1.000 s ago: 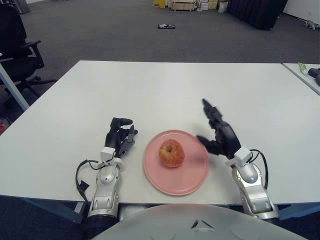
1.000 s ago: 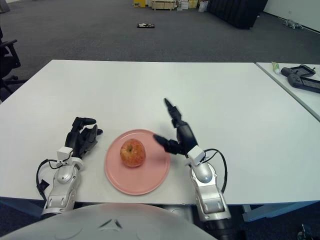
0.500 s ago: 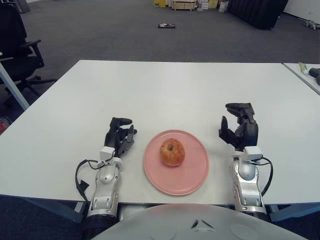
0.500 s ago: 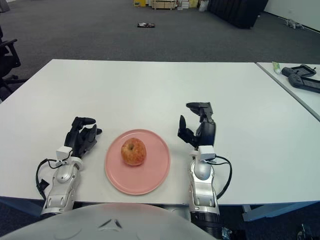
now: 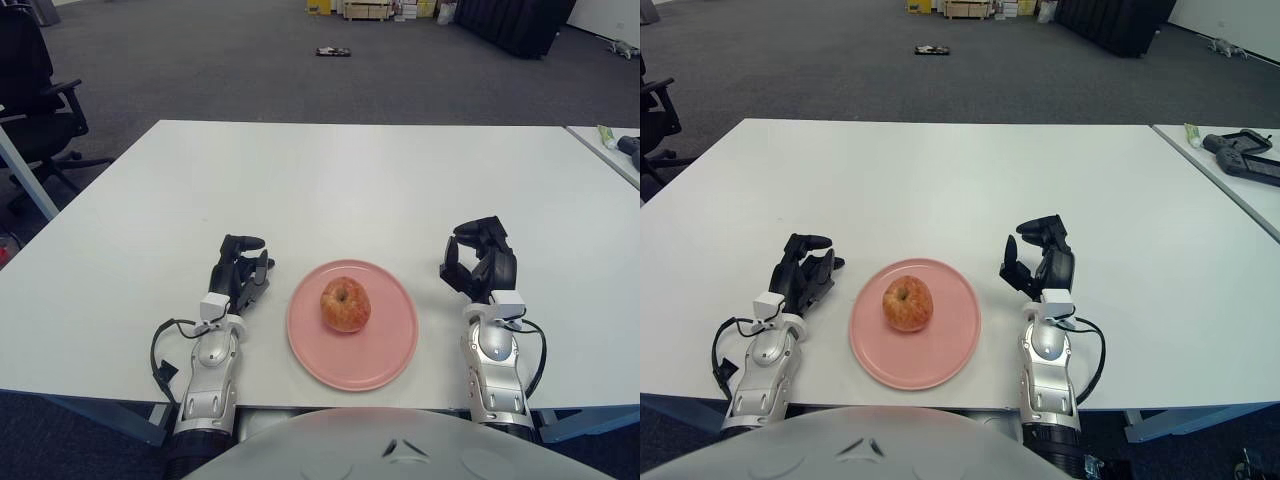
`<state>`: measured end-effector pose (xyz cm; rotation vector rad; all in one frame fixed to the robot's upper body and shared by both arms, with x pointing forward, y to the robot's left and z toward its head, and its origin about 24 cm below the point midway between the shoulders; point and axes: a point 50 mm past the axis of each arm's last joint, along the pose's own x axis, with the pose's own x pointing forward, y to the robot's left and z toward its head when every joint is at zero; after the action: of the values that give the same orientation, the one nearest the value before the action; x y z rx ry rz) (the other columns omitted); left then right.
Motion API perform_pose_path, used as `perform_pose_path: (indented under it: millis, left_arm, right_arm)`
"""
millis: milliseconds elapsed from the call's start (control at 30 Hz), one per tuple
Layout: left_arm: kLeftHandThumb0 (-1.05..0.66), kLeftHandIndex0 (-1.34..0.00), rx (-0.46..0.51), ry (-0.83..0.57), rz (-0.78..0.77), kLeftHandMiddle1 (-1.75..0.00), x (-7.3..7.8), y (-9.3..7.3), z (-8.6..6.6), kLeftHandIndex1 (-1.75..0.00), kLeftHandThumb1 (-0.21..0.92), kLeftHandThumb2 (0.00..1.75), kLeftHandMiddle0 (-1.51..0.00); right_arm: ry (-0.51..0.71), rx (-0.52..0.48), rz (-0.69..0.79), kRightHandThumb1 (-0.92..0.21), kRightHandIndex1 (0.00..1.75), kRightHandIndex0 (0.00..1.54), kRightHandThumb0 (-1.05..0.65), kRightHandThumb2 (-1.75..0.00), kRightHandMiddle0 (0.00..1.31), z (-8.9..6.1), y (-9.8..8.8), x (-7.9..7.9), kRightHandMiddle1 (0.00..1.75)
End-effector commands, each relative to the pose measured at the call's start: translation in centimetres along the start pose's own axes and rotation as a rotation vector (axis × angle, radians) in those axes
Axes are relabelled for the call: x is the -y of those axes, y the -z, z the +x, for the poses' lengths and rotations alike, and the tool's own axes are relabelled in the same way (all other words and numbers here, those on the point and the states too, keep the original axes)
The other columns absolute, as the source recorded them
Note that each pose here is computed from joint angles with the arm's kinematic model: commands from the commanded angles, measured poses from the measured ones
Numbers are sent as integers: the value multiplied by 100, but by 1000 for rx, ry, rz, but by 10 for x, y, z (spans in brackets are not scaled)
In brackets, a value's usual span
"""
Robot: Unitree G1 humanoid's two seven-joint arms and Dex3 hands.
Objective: Put the apple into the plate.
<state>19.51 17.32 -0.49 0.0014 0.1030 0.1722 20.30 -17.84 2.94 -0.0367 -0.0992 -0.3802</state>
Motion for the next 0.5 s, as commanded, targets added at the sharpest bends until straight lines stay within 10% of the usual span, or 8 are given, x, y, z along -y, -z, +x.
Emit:
perform_pose_path:
  millis: [0, 467]
  left_arm:
    - [-35, -23, -34, 3, 4, -133, -2, 4, -2, -175, 86, 61, -49]
    - [-35, -20, -34, 3, 8, -133, -3, 4, -2, -175, 91, 54, -49]
  right_arm:
    - [-13, -52, -12, -53, 175, 96, -42, -106, 45, -1, 7, 0, 175]
    - [-71, -202, 21, -52, 175, 98, -42, -107, 46, -13, 28, -3, 175]
